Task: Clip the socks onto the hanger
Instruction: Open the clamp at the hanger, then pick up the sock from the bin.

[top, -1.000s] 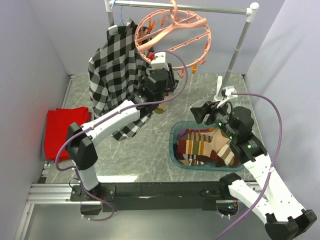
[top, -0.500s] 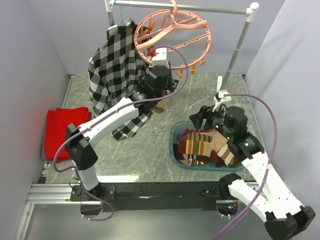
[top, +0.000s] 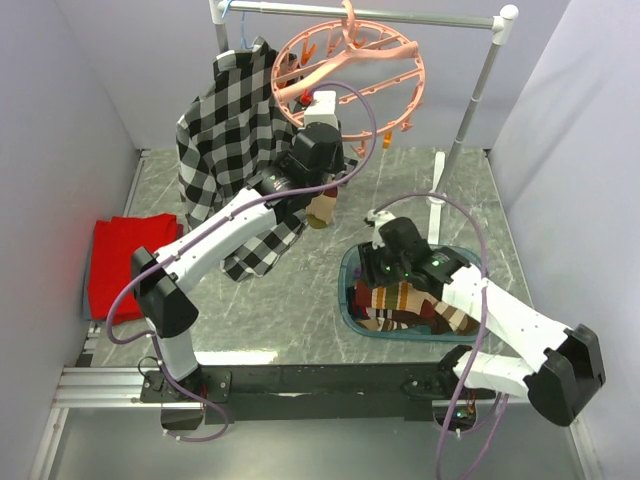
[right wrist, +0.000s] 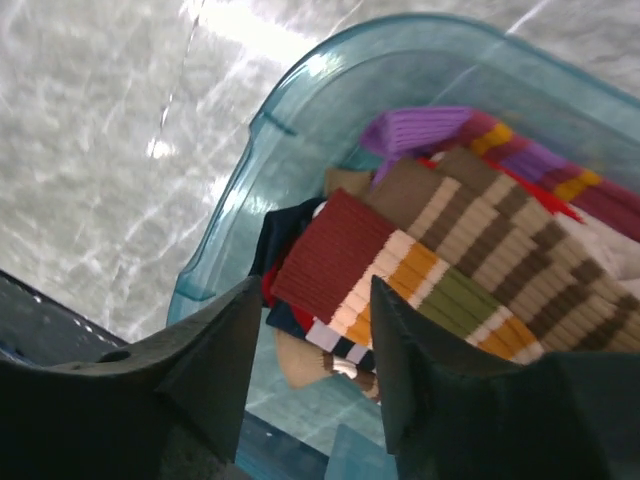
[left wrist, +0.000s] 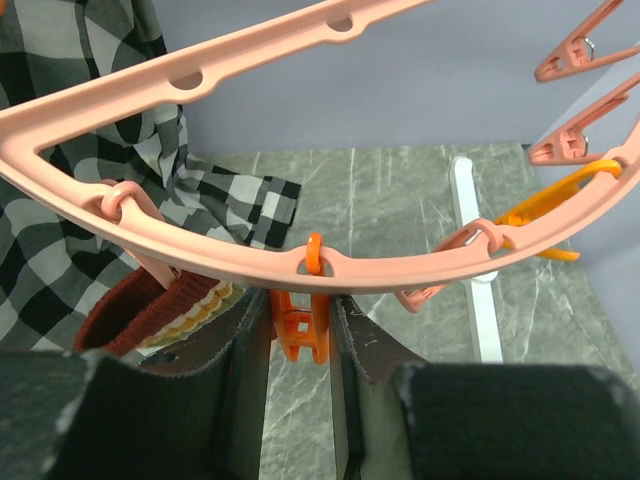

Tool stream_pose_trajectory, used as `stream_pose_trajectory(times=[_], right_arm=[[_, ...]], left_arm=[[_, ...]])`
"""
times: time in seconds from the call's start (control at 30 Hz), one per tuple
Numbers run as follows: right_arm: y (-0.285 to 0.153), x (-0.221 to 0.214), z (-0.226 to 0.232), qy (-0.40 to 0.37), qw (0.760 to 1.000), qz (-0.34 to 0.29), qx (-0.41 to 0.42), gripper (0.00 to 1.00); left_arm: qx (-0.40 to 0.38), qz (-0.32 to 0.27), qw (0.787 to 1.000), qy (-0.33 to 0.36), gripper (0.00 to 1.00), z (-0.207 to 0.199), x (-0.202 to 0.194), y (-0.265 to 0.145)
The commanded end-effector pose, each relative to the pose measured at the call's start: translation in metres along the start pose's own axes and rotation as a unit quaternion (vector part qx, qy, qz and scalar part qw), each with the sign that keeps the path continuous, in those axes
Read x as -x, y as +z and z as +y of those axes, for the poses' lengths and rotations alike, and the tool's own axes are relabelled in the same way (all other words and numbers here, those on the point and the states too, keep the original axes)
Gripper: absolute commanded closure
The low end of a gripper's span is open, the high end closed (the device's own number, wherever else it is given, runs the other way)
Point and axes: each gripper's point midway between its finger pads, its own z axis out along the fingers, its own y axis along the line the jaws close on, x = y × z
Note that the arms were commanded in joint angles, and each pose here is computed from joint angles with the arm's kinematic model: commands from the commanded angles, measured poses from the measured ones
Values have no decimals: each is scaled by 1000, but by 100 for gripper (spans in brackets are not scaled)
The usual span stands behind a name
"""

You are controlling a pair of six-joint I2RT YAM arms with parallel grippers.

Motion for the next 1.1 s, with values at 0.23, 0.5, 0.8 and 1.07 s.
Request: stream_pose_trajectory(times=[0.23, 0.5, 0.8, 1.07], right_arm=[[35, -19, 17, -66, 996, 50, -7, 52], [59, -36, 2, -54, 994, 77, -51, 53], [71, -51, -5, -32, 991, 103, -74, 57], [75, -60, -12, -19, 987, 122, -98, 82]], left_arm=[[-21, -9, 999, -23, 98, -8, 22, -7], [-24, -1, 999, -23, 98, -10, 17, -6], [-23, -3, 1000, -21, 99, -9, 21, -6], [-21, -5, 1000, -20, 99, -7, 22, -7]])
